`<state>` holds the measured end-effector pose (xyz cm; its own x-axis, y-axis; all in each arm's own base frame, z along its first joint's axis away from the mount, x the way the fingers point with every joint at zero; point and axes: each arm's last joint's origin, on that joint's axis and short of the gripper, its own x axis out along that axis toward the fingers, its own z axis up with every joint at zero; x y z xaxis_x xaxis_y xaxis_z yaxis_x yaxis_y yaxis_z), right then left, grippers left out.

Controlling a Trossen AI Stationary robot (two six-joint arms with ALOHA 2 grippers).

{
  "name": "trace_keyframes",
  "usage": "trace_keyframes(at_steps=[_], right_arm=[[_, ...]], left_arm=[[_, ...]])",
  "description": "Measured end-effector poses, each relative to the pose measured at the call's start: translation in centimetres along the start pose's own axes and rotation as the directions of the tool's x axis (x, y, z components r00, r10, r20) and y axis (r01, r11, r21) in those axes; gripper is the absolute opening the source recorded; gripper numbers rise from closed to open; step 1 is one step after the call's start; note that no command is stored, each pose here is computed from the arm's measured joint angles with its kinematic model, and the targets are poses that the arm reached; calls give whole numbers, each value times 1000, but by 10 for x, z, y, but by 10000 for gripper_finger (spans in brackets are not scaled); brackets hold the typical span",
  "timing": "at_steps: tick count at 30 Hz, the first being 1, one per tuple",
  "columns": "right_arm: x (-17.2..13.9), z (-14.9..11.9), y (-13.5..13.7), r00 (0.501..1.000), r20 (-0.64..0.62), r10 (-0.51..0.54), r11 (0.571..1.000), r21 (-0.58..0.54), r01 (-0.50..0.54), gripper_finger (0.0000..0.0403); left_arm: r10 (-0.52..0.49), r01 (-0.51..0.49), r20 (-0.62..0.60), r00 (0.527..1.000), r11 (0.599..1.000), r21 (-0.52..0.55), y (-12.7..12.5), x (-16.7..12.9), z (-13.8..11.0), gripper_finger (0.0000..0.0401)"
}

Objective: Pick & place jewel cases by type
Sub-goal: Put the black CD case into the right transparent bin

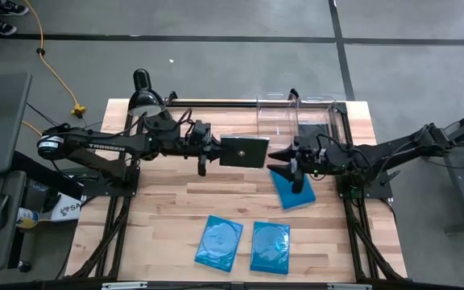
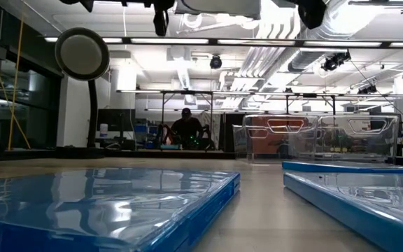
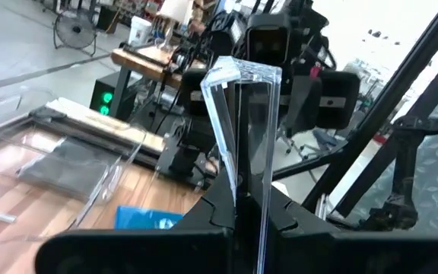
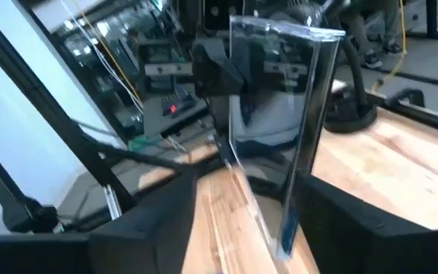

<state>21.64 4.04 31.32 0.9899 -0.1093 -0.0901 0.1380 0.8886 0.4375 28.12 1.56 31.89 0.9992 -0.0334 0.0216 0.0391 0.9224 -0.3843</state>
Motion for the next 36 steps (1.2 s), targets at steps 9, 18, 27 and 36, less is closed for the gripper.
trace_keyframes(at_steps=[9, 18, 27, 36], right_arm=[[22, -4, -11, 999, 17, -47, 999, -16, 47, 228], [24, -5, -16, 997, 2, -73, 997, -20, 73, 227], [11, 1, -15, 998, -5, -57, 998, -18, 57, 226], [7, -1, -17, 995, -38, -93, 995, -33, 92, 226]], left_arm=[[6, -6, 5, 1000, 1000, 0, 0, -1, 1, 3], [7, -7, 7, 1000, 1000, -4, 0, 0, 1, 3], [-11, 11, 14, 1000, 1000, -4, -1, 1, 1, 3], [-9, 9, 14, 1000, 1000, -4, -1, 0, 2, 3]])
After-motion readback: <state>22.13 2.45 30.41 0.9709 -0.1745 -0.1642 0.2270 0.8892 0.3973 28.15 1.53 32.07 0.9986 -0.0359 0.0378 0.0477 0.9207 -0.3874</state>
